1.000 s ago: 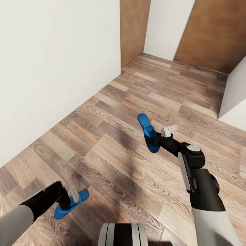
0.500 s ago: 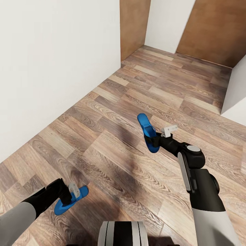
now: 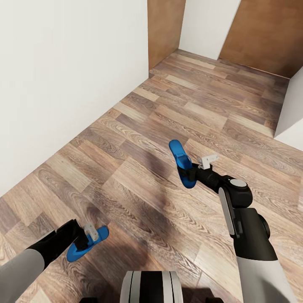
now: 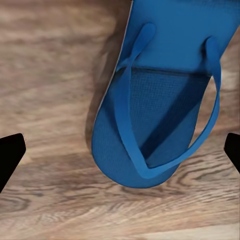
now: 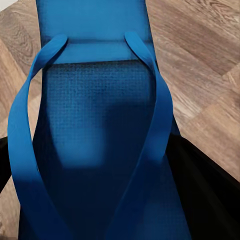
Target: In the bedroom, move the book from the bed onto either nightstand, and place the two sandals side by side next to the bed.
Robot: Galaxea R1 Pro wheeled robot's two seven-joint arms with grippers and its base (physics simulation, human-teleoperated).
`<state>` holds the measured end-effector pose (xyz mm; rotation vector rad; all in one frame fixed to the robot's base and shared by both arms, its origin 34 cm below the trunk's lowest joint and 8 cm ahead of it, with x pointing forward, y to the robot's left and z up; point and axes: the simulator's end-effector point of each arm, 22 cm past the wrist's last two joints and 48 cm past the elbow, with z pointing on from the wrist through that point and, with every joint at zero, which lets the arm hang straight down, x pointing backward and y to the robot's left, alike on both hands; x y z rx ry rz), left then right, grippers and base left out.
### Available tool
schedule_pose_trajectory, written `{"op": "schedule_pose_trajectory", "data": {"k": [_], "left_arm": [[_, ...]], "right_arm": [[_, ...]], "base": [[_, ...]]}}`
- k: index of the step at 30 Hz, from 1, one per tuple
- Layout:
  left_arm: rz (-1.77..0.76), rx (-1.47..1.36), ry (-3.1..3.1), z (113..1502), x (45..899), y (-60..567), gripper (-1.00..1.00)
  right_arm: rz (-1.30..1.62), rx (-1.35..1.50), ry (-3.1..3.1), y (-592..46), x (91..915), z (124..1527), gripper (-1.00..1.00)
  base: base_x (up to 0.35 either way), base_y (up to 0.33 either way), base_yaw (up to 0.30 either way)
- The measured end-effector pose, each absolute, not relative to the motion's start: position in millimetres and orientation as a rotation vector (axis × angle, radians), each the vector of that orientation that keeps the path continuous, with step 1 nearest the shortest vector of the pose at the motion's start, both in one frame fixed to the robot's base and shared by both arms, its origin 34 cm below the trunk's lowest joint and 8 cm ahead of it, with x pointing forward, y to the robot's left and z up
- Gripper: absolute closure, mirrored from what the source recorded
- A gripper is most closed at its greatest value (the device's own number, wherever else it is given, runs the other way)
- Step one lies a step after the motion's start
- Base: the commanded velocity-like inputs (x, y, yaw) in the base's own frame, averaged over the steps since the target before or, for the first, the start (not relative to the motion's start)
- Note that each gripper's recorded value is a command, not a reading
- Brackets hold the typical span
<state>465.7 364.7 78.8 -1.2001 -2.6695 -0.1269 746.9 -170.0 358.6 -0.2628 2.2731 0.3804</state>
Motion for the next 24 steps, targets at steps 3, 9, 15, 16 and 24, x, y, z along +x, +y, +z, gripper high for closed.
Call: {"op": "schedule_pose_trajectory", "data": {"k": [3,9,15,16,24], "left_arm": [[-0.127,-1.195,-2.675,78.8,466.1,365.0,-1.0],[-0.124,-1.193,-2.678,78.6,466.1,364.3,-1.0],[-0.118,-1.194,-2.678,77.9,465.7,359.8,-1.0],[-0.114,-1.196,-2.678,77.6,465.6,357.5,-1.0],[-0.08,-1.214,-2.681,74.7,465.2,335.5,-1.0]], "right_arm": [[0.381,-0.264,2.273,-169.6,746.9,358.7,1.0],[0.381,-0.267,2.273,-168.7,746.7,358.6,1.0],[0.382,-0.27,2.272,-167.8,746.7,359.0,1.0],[0.382,-0.27,2.271,-167.7,746.7,359.1,1.0],[0.382,-0.271,2.271,-167.5,746.7,359.2,1.0]], "base": [[0.0,0.0,0.0],[0.0,0.0,0.0],[0.0,0.0,0.0],[0.0,0.0,0.0],[0.0,0.0,0.0]]}}
